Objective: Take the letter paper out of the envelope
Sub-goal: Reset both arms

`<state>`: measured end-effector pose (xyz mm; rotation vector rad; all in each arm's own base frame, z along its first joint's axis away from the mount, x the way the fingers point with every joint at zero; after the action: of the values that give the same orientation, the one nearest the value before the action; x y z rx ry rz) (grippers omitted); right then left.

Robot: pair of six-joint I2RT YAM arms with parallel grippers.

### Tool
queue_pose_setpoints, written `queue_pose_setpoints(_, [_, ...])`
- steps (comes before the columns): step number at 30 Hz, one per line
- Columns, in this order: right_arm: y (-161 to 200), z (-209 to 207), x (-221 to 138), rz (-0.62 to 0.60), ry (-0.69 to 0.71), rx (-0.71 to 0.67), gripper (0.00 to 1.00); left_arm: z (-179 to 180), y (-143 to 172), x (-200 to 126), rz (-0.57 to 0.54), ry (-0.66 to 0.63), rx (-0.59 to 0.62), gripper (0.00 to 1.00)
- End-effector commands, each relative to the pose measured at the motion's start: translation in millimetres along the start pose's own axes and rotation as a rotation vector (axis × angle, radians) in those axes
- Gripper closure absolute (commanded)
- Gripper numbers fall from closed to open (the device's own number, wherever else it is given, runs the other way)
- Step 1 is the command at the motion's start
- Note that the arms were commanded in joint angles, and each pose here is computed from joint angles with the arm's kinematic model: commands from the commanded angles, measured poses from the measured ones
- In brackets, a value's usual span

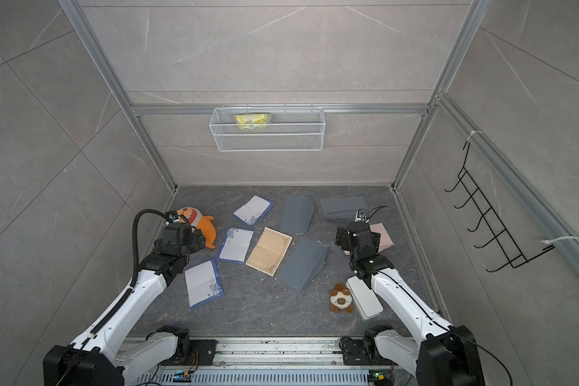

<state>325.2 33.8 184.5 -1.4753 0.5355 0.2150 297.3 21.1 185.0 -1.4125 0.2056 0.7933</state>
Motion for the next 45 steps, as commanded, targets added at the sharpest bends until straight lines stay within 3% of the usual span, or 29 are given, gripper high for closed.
queue_pose_setpoints(1, [-17.9,0.7,1.1,-0.248,-0.014,-0.014,0.00,-4.0,-12.9,15.8,-0.129,0.054,0.005,0.00])
queue_pose_setpoints(6, [12.6,0.0,15.4,-0.224,-0.010,-0.061,0.00,-9.3,13.2,48.5,-0.166,0.095,0.013,0.00])
queue_pose_setpoints(16, [44.8,7.1,35.7,-0.255,-0.102,-0.123,0.00,-13.9,18.1,82.8,-0.237,0.153,-0.032,0.00])
queue_pose_setpoints(26, [58.9,-3.5,46.2,-0.275,-0.119,-0.064,0.01,-19.5,34.7,92.9,-0.307,0.179,-0.032,0.00])
queue_pose_setpoints(30, [57.8,-4.6,46.3,-0.286,-0.122,-0.058,0.00,-19.3,36.4,93.2,-0.283,0.177,-0.030,0.00])
queue_pose_setpoints(38, [54.6,-11.2,68.4,-0.173,-0.073,-0.032,0.00,-16.5,36.0,95.9,-0.270,0.174,-0.044,0.00])
queue_pose_setpoints(45, [54.3,-11.1,68.2,-0.174,-0.078,-0.032,0.00,-16.7,35.8,96.0,-0.267,0.171,-0.036,0.00])
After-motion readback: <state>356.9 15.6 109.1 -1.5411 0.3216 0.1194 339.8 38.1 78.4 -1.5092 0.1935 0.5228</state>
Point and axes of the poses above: each gripper's point midway between its finger pads, its own x axis out along the fingers, its own z axis along the line the jaws close on, y = z × x, the point moved 3 cm from there along -x, back along the fingers, and after that the axes turned 4 degrees about x, right-handed, at the moved point
